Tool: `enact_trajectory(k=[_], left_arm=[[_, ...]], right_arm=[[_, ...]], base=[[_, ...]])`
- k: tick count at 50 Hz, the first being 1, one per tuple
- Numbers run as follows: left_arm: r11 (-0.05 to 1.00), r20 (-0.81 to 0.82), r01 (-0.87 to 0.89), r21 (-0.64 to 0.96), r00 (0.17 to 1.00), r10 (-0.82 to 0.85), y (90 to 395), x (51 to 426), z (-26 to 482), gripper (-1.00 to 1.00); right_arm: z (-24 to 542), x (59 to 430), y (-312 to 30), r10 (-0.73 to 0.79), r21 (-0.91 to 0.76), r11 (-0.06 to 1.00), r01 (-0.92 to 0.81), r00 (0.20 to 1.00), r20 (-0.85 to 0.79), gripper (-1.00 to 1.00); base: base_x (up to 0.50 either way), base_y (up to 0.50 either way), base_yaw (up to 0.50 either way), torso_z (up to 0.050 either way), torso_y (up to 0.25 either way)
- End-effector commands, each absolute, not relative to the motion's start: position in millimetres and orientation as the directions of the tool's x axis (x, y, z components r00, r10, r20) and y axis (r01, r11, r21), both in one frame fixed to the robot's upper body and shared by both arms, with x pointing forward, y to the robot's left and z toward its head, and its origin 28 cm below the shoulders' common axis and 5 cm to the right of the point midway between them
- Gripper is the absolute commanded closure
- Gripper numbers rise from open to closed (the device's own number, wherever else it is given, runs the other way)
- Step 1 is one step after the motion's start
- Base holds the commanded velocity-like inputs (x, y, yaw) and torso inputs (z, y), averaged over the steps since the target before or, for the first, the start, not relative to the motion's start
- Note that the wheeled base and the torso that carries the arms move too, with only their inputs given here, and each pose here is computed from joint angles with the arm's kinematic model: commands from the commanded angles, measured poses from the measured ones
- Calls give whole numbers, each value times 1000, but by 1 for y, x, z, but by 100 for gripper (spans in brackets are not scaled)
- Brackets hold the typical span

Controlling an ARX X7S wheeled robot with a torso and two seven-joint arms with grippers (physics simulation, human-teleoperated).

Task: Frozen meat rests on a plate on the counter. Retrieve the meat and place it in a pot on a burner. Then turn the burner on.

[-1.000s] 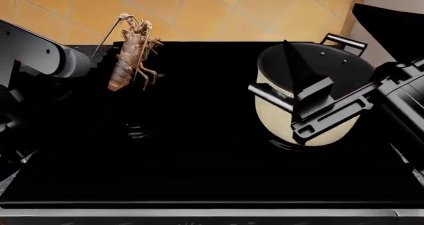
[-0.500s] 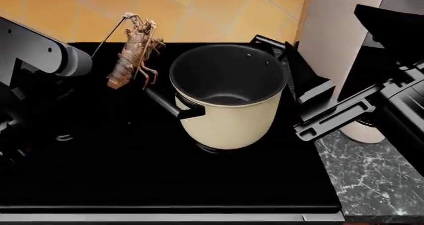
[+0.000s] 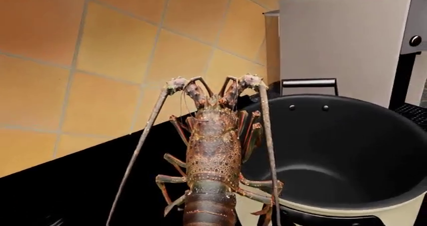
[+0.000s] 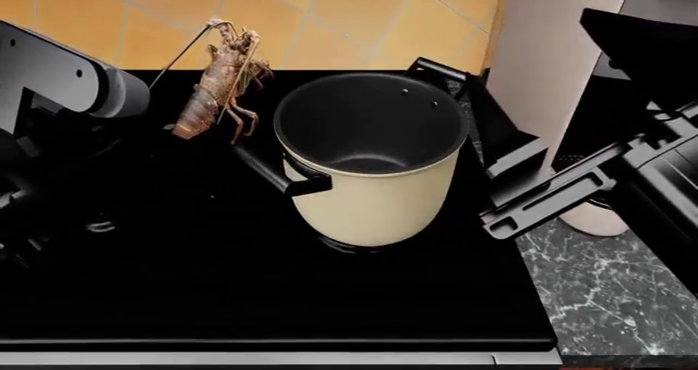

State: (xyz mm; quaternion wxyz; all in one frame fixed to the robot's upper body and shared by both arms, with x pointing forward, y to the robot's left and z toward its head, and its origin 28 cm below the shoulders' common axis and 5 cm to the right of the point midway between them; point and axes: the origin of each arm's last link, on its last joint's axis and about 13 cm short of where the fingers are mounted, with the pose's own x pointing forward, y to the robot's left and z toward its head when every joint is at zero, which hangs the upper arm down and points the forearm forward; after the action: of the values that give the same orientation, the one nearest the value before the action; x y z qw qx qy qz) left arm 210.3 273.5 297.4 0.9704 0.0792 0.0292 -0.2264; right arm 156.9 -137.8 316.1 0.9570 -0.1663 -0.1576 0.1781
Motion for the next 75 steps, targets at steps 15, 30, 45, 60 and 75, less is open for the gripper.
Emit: enact_trajectory(k=[15,30,45,60,75], left_arm=[[772,-44,587,246,802,-596,248,239,362,100],[732,-87,583,353,799,-595,242,280,400,100],[591,-277,626,509,769,-576,237,322,452,100],[447,-427,646,619,754,-499,240,361,475,100],[308,-538,636,708,767,-350,232,377,474,100]], right_arm=[[311,151,-144,360,-355,897,-263,900,244,-100],[309,151,-146,349,-350,901,-255,906,238,-100],[310,146,-148,336,-351,905,-241,911,241,-100],[309,142,-150,312,-340,915,-216,915,258,-100],[306,140,-151,294,-328,923,-201,918,266,-100]], base=[[0,0,0,0,1],[0,0,0,0,0],[0,0,0,0,1],[0,0,0,0,0],[0,0,0,0,1]])
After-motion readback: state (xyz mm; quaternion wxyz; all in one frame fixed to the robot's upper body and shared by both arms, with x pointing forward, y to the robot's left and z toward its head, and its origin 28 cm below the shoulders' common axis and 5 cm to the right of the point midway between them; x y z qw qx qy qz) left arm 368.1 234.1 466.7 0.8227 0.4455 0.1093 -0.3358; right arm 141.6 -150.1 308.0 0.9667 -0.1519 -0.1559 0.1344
